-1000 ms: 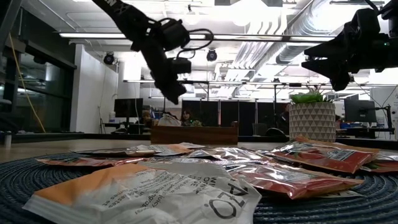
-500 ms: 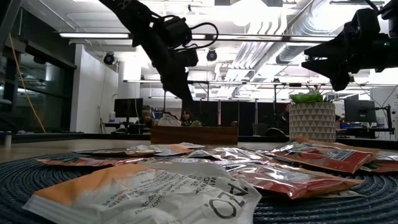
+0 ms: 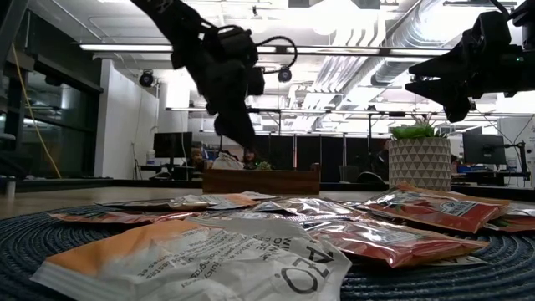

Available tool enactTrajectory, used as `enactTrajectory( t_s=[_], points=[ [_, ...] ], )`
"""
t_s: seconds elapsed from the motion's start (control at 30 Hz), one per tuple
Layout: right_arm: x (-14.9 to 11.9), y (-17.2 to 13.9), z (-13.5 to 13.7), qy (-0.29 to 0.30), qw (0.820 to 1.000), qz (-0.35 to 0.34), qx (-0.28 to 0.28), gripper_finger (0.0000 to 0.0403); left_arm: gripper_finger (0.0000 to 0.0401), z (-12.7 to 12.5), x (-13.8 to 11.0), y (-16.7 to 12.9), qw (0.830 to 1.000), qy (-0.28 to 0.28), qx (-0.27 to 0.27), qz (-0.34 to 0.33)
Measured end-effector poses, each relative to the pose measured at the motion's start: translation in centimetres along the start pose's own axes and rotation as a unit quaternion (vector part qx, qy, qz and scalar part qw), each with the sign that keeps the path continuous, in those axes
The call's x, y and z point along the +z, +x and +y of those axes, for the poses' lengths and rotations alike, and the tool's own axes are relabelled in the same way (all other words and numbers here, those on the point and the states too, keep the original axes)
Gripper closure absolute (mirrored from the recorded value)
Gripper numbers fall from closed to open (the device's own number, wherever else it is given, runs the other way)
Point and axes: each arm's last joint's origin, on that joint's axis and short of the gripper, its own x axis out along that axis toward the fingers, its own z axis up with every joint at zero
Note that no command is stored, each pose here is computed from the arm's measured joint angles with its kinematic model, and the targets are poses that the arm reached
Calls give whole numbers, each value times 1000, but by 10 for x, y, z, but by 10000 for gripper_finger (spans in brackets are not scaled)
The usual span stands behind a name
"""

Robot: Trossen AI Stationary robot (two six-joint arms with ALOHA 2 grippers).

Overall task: Pick & Place Tea
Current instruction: Put the white tea bag into the left section of the wooden organizer

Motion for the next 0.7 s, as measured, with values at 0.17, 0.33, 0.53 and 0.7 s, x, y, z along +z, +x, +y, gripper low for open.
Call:
enactTrajectory(
  t_s=[0.17, 0.33, 0.53, 0.7],
  points=[
    [0, 0, 0, 0, 1000, 0, 0, 214, 145, 5, -22, 14, 999, -34, -12, 7],
    [0, 0, 0, 0, 1000, 0, 0, 214, 153, 3, -27, 21, 998, -48, -40, -7],
    [0, 0, 0, 0, 1000, 0, 0, 214, 154, -6, -33, 46, 996, -52, -71, 21],
    [0, 0, 0, 0, 1000, 0, 0, 214, 154, -9, -39, 69, 994, -65, -79, 38]
  ],
)
